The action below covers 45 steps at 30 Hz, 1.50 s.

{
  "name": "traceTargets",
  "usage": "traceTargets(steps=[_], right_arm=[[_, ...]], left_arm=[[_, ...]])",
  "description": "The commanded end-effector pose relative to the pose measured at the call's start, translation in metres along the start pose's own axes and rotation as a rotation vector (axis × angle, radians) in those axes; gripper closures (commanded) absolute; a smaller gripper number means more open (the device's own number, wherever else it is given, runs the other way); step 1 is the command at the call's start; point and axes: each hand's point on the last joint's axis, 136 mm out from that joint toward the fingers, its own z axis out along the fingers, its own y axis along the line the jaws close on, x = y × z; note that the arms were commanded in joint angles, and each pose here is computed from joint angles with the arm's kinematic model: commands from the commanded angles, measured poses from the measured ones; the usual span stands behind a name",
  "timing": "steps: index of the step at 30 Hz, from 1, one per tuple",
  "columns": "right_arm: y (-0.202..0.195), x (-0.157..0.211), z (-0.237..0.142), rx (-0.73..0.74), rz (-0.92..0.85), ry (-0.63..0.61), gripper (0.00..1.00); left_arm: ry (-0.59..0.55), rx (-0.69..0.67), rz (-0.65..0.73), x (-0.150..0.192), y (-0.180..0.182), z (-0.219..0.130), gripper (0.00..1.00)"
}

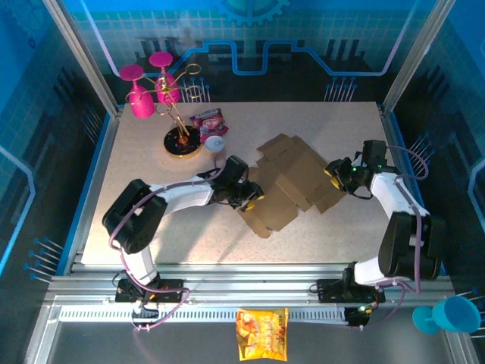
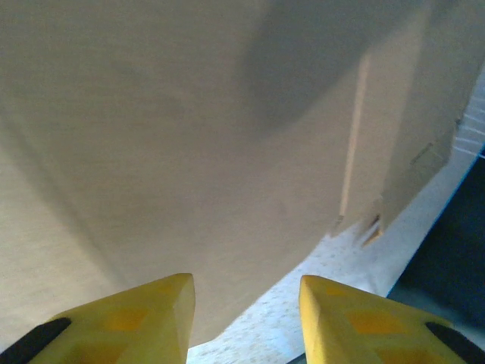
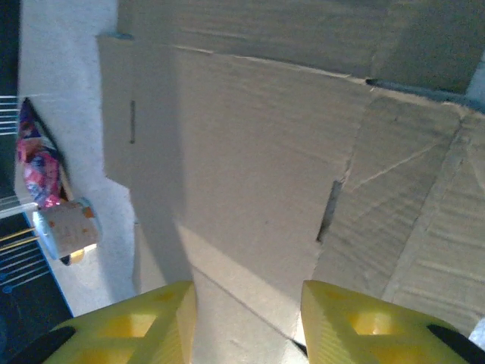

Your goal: Fold the paper box

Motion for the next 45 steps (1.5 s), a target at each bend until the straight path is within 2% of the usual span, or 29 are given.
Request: traceTargets(steps=[1,4,8,12,14,18,20,23,27,32,38,45], right_arm=[[-0.001,0.007,0.021,-0.015,-0.022,0.101,0.58],[-0.014,0.022,0.045,0.037,-0.022,0.174,0.6],[-0.025,0.063,0.067,0.104,-0.02,0.274,0.63],[-0.019,0.114,0.059,0.128,-0.042,0.334,0.64],[-0.002,0.125,0.04,0.081,-0.077,0.305,0.61],[0.009,0.101,-0.001,0.048,-0.192,0.17,0.51],[0.003,0.077,-0.015,0.067,-0.243,0.116,0.5],[-0.017,0.054,-0.023,0.149,-0.298,0.103,0.51],[-0.032,0.054,-0.011,0.143,-0.348,0.175,0.51],[-0.032,0.069,0.004,0.136,-0.406,0.256,0.5],[-0.04,0.085,0.029,0.165,-0.423,0.326,0.51],[-0.05,0.086,0.039,0.195,-0.434,0.357,0.52]], left_arm=[[0.051,-0.039,-0.019,0.009,0.006,0.015,0.62],[0.049,-0.105,-0.036,0.0,0.032,0.021,0.66],[0.021,-0.195,-0.038,-0.019,0.07,0.009,0.71],[-0.013,-0.311,0.013,-0.038,0.102,-0.016,0.73],[-0.029,-0.381,0.072,-0.047,0.112,-0.029,0.73],[-0.087,-0.491,0.184,-0.057,0.115,-0.055,0.74],[-0.132,-0.472,0.215,-0.059,0.099,-0.069,0.72],[-0.143,-0.379,0.241,-0.046,0.064,-0.075,0.68],[-0.047,-0.239,0.227,-0.009,0.02,-0.05,0.67],[0.042,-0.174,0.19,0.009,0.003,-0.011,0.67],[0.105,-0.204,0.174,0.012,0.019,0.018,0.69],[0.122,-0.293,0.194,0.013,0.05,0.03,0.7]])
